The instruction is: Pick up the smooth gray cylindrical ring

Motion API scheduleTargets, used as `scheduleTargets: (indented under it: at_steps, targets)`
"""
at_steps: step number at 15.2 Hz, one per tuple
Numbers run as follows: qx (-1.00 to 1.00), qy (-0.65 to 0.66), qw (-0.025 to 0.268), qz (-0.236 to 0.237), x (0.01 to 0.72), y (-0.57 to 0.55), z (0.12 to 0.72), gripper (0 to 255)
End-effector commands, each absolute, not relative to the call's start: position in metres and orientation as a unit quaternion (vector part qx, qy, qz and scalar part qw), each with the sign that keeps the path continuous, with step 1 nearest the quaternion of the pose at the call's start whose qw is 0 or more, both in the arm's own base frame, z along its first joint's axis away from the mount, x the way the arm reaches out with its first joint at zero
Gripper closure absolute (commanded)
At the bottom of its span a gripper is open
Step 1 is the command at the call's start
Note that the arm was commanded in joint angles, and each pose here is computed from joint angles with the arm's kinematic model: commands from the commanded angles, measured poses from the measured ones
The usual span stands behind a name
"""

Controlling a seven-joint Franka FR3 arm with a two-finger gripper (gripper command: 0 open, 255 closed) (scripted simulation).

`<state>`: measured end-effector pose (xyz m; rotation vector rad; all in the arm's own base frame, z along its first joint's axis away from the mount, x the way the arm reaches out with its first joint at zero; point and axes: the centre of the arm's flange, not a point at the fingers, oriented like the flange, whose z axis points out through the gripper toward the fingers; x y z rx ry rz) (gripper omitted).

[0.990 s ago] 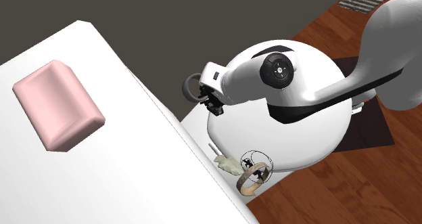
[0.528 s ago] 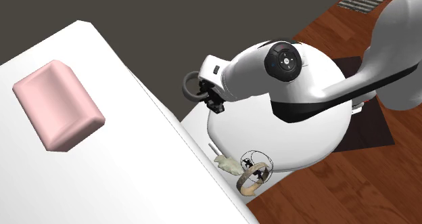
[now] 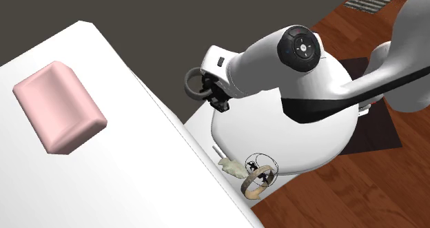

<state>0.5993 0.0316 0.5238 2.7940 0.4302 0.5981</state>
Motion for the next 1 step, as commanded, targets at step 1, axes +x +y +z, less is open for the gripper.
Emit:
scheduleTargets:
  at_steps: [1]
  targets:
    - [0.959, 0.147, 0.126, 0.206, 0.5986, 0.0305, 0.5279, 255]
